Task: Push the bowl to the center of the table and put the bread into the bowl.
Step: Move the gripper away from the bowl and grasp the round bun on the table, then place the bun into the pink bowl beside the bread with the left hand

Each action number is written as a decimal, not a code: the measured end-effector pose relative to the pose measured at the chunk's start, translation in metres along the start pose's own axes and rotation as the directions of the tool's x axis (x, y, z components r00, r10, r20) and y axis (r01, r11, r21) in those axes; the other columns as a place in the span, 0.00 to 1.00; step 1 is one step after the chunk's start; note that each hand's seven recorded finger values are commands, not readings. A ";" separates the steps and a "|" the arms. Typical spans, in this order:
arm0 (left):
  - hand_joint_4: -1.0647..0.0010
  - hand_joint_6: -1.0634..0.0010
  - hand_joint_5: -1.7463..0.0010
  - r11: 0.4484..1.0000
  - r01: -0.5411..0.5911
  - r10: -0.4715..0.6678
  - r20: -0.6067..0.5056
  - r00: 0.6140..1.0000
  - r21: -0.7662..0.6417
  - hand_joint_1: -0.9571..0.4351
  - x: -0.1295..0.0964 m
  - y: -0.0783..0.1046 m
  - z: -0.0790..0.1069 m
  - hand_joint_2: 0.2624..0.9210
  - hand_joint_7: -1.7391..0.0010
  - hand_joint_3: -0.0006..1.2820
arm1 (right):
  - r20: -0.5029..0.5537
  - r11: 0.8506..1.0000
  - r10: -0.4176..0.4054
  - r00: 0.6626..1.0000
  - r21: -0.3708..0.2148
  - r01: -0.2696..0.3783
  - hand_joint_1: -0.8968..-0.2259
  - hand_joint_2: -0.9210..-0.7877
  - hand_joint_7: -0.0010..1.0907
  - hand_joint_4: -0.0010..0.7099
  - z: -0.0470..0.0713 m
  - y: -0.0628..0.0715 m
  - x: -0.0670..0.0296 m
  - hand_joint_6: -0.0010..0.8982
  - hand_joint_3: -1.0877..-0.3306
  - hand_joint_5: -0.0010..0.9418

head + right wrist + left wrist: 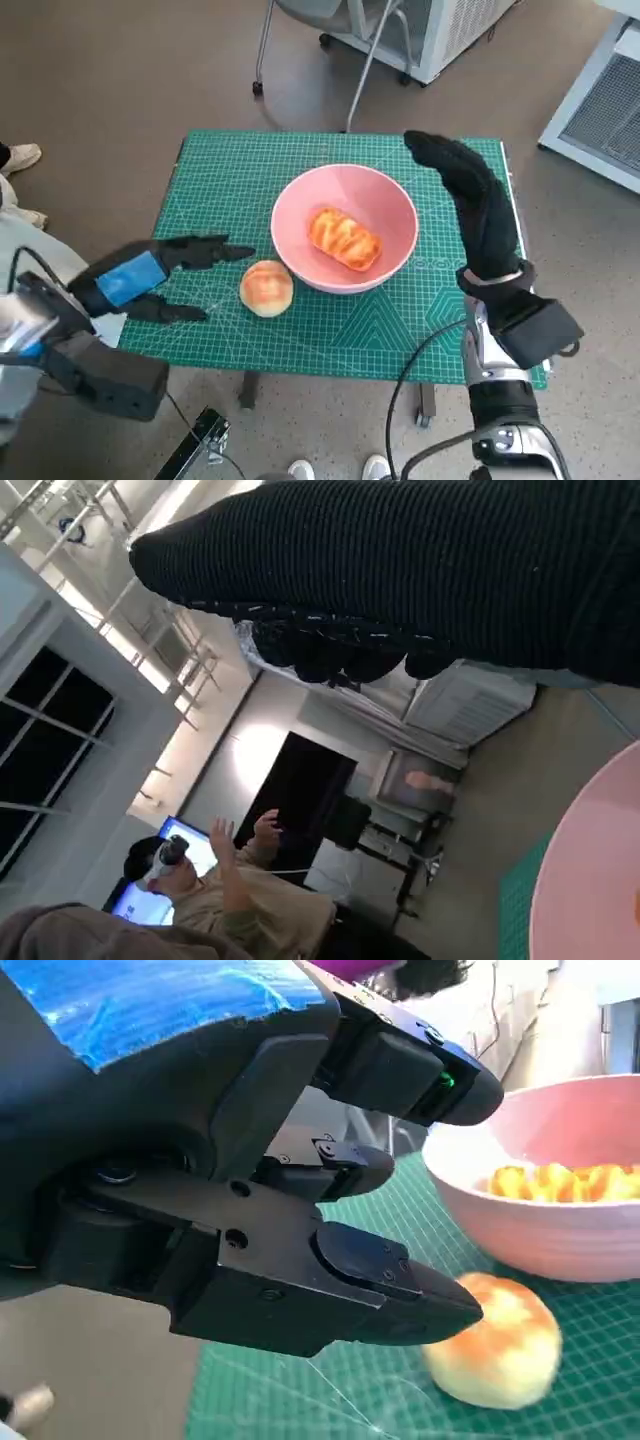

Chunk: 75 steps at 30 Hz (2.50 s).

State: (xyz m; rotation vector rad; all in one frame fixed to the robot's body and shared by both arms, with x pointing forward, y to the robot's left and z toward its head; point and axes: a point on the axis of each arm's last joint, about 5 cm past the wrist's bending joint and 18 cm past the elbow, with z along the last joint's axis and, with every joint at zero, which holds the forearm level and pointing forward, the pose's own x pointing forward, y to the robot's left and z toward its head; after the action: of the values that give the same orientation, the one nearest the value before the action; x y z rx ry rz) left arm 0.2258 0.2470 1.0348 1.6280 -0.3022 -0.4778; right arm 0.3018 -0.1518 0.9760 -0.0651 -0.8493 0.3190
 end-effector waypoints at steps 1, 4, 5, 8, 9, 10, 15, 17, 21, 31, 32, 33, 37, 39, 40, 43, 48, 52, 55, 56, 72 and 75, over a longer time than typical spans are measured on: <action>0.58 0.45 0.99 1.000 0.003 -0.003 0.000 1.000 -0.002 0.61 0.001 -0.002 0.001 0.84 0.97 0.00 | -0.001 1.000 0.002 1.000 0.000 -0.002 0.60 0.00 0.80 0.66 0.000 0.000 0.0000 0.17 0.65 0.01; 0.58 0.45 0.99 1.000 0.021 -0.021 0.003 1.000 -0.001 0.61 0.005 -0.009 0.004 0.84 0.98 0.00 | -0.004 1.000 0.006 1.000 -0.001 -0.006 0.60 0.00 0.80 0.66 0.000 -0.001 0.0008 0.17 0.65 0.01; 0.58 0.45 0.99 1.000 0.028 -0.028 0.005 1.000 -0.001 0.61 0.006 -0.012 0.004 0.84 0.98 0.00 | -0.006 1.000 0.007 1.000 -0.001 -0.007 0.60 0.00 0.80 0.66 0.000 -0.001 0.0010 0.17 0.65 0.01; 0.58 0.45 0.99 0.999 0.049 -0.049 0.009 0.999 0.004 0.61 0.011 -0.019 0.006 0.85 0.98 0.00 | -0.008 1.000 0.010 1.000 -0.001 -0.010 0.60 0.00 0.80 0.66 0.000 -0.002 0.0015 0.17 0.65 0.01; 0.58 0.45 0.99 0.998 0.059 -0.059 0.012 0.998 0.008 0.61 0.013 -0.021 0.006 0.85 0.98 0.00 | -0.008 1.000 0.012 1.000 -0.001 -0.012 0.60 0.00 0.80 0.66 0.000 -0.002 0.0016 0.17 0.65 0.01; 0.58 0.45 0.99 0.998 0.068 -0.068 0.014 0.998 0.013 0.61 0.014 -0.023 0.007 0.85 0.98 0.00 | -0.007 1.000 0.013 1.000 -0.001 -0.013 0.60 0.00 0.80 0.66 0.000 -0.002 0.0016 0.17 0.65 0.01; 0.59 0.45 1.00 0.996 0.089 -0.089 0.026 0.996 0.030 0.60 0.023 -0.029 0.009 0.85 0.99 0.00 | -0.005 1.000 0.017 1.000 0.000 -0.017 0.60 0.00 0.80 0.66 0.000 -0.003 0.0017 0.17 0.65 0.01; 0.59 0.45 1.00 0.996 0.088 -0.088 0.029 0.996 0.032 0.60 0.026 -0.031 0.010 0.86 0.99 0.00 | -0.004 1.000 0.018 1.000 0.000 -0.018 0.60 0.00 0.81 0.66 0.000 -0.003 0.0018 0.17 0.65 0.01; 0.59 0.46 1.00 0.996 0.082 -0.084 0.037 0.996 0.036 0.60 0.032 -0.032 0.012 0.86 0.99 0.00 | -0.002 1.000 0.018 1.000 -0.002 -0.018 0.60 0.00 0.81 0.66 0.001 -0.003 0.0019 0.17 0.65 0.01; 0.59 0.47 1.00 0.996 0.085 -0.086 0.034 0.996 0.037 0.59 0.045 -0.036 0.012 0.87 1.00 0.00 | -0.001 1.000 0.015 1.000 -0.004 -0.015 0.64 0.00 0.81 0.67 0.001 -0.006 0.0001 0.17 0.65 0.01; 0.59 0.47 1.00 0.995 0.088 -0.089 0.032 0.996 0.036 0.59 0.046 -0.037 0.012 0.87 1.00 0.00 | -0.001 1.000 0.014 1.000 -0.003 -0.014 0.64 0.00 0.81 0.66 0.001 -0.006 -0.0001 0.16 0.65 0.01; 0.59 0.47 1.00 0.995 0.092 -0.094 0.030 0.995 0.036 0.59 0.047 -0.038 0.011 0.87 1.00 0.00 | -0.001 1.000 0.010 1.000 -0.001 -0.010 0.64 0.00 0.81 0.66 0.002 -0.006 -0.0003 0.16 0.65 0.01; 0.60 0.47 1.00 0.994 0.105 -0.106 0.021 0.994 0.043 0.59 0.052 -0.041 0.011 0.87 1.00 0.00 | 0.000 1.000 0.005 1.000 0.001 -0.005 0.64 0.00 0.81 0.66 0.002 -0.007 -0.0009 0.16 0.65 0.01; 0.60 0.47 1.00 0.993 0.111 -0.112 0.016 0.994 0.042 0.58 0.055 -0.043 0.011 0.87 1.00 0.00 | -0.001 1.000 0.004 1.000 0.003 -0.004 0.64 0.00 0.81 0.66 0.002 -0.008 -0.0010 0.16 0.65 0.01; 0.59 0.47 1.00 0.993 0.113 -0.114 0.014 0.993 0.041 0.58 0.056 -0.045 0.011 0.87 1.00 0.00 | -0.002 1.000 0.003 1.000 0.004 -0.003 0.64 0.00 0.81 0.66 0.002 -0.008 -0.0010 0.16 0.65 0.01; 0.57 0.46 0.99 0.992 0.122 -0.122 0.010 0.992 0.043 0.59 0.061 -0.047 0.012 0.87 0.99 0.00 | -0.003 1.000 0.003 1.000 0.005 -0.003 0.64 0.00 0.81 0.66 0.003 -0.008 -0.0009 0.16 0.65 0.01; 0.42 0.33 0.97 0.993 0.117 -0.117 0.007 0.993 0.035 0.65 0.069 -0.052 0.011 0.93 0.97 0.01 | -0.004 1.000 0.003 1.000 0.006 -0.002 0.65 0.00 0.81 0.66 0.003 -0.008 -0.0012 0.16 0.65 0.01; 0.40 0.38 0.71 0.994 0.100 -0.100 0.011 0.995 0.034 0.60 0.074 -0.057 0.009 0.98 0.49 0.09 | -0.002 1.000 0.003 1.000 0.006 -0.003 0.66 0.00 0.81 0.66 0.004 -0.008 -0.0011 0.16 0.65 0.01; 0.50 0.37 0.40 0.995 0.094 -0.094 0.014 0.995 0.042 0.66 0.076 -0.060 0.007 0.99 0.37 0.10 | -0.006 1.000 0.002 1.000 0.007 -0.002 0.66 0.00 0.81 0.66 0.004 -0.008 -0.0014 0.16 0.65 0.01; 0.52 0.36 0.34 0.995 0.090 -0.091 0.015 0.996 0.048 0.67 0.077 -0.060 0.006 1.00 0.37 0.10 | -0.007 1.000 0.002 1.000 0.007 -0.002 0.66 0.00 0.81 0.66 0.004 -0.008 -0.0016 0.16 0.65 0.01; 0.44 0.31 0.27 0.985 0.122 -0.123 0.005 0.992 0.119 0.69 0.085 -0.060 0.000 1.00 0.40 0.05 | -0.017 1.000 0.001 1.000 0.010 -0.001 0.66 0.00 0.81 0.66 0.002 -0.007 -0.0026 0.16 0.66 0.01; 0.43 0.31 0.28 0.984 0.132 -0.131 -0.009 0.991 0.120 0.69 0.085 -0.059 -0.002 1.00 0.40 0.04 | -0.018 1.000 0.001 1.000 0.010 -0.001 0.66 0.00 0.81 0.66 0.002 -0.007 -0.0029 0.16 0.66 0.01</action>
State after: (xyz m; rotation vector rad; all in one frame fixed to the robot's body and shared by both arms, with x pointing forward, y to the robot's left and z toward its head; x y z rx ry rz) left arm 0.2960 0.2159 0.9657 1.7735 -0.2270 -0.5680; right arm 0.3004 -0.1597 0.9764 -0.0588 -0.8299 0.3228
